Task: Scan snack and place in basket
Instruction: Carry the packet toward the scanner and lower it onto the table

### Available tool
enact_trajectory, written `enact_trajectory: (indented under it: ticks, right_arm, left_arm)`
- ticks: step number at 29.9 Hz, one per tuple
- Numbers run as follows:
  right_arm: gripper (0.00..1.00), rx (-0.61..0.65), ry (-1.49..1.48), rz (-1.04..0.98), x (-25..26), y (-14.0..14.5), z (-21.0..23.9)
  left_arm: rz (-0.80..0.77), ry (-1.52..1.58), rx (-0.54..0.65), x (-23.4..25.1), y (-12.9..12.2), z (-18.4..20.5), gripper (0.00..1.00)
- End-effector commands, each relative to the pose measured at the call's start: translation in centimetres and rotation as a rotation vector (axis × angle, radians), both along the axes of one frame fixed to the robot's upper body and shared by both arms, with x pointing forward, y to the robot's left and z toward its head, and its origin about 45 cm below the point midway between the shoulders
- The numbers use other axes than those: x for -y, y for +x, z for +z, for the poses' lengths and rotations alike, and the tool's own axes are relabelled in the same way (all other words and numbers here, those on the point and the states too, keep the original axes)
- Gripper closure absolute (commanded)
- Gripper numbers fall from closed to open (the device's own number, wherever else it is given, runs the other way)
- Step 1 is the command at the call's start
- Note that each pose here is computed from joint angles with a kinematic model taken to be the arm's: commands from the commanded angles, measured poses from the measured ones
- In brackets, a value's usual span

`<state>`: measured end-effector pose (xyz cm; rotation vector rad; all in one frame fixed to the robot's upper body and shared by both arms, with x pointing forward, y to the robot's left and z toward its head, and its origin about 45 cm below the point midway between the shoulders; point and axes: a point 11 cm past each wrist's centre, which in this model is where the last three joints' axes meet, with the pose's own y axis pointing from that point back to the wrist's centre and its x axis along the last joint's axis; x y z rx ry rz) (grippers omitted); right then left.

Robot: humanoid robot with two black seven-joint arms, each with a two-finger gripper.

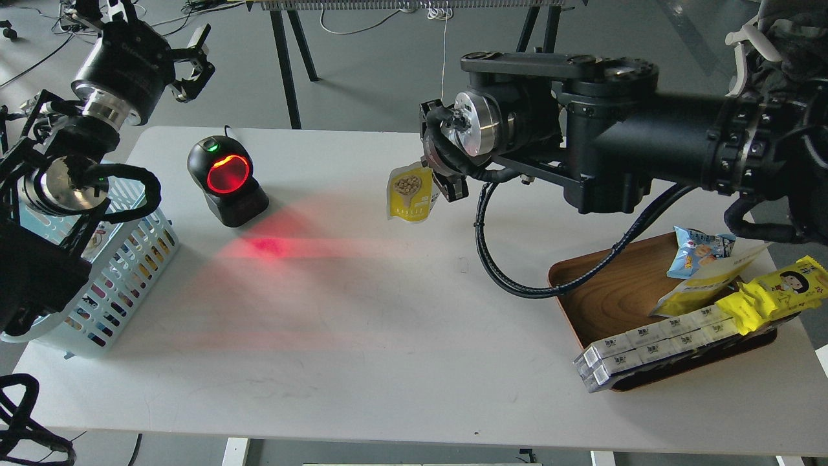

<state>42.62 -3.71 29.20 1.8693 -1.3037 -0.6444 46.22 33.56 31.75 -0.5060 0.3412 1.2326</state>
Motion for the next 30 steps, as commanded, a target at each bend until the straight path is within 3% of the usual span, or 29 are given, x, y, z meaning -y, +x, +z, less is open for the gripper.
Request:
enact_trajectory:
  ticks: [1,13,15,18,19,20,21,30]
  right_arm:
    - [1.00,-0.021,-0.001,0.012,-0.1,-0.6,-0.8]
    - [0.99,-0.053,-0.010,0.051,-0.5,-1.9,-2.1]
    - [0.88,-0.053,-0.009,0.051,-0.5,-1.9,-2.1]
    - [0.50,-0.051,0.004,0.051,-0.8,-1.9,-1.8]
    - [0.43,-0.049,0.006,0.053,-0.8,-1.9,-1.7]
    - [0.29,-0.043,0.010,0.054,-1.0,-1.8,-1.6]
    - [0.00,-0.034,0.011,0.058,-1.1,-1.7,-1.4]
    - [0.00,0.026,0.031,0.093,-2.2,-1.4,0.5]
  left_arm:
    - [-0.002,-0.001,0.000,0.1,0.0,0.0,0.00]
    - [-0.008,-0.011,-0.005,0.6,0.1,-0.3,0.00]
    - [-0.009,-0.011,-0.003,0.7,0.1,-0.2,0.00]
    - [-0.008,-0.009,-0.005,0.6,0.1,-0.3,0.00]
    - [-0.008,-0.007,-0.004,0.6,0.1,-0.2,0.00]
    - [-0.007,-0.007,-0.005,0.5,0.0,-0.3,0.00]
    - [-0.006,-0.006,-0.005,0.5,0.0,-0.3,0.00]
    - [0.004,0.010,-0.012,-0.5,0.1,-0.4,0.00]
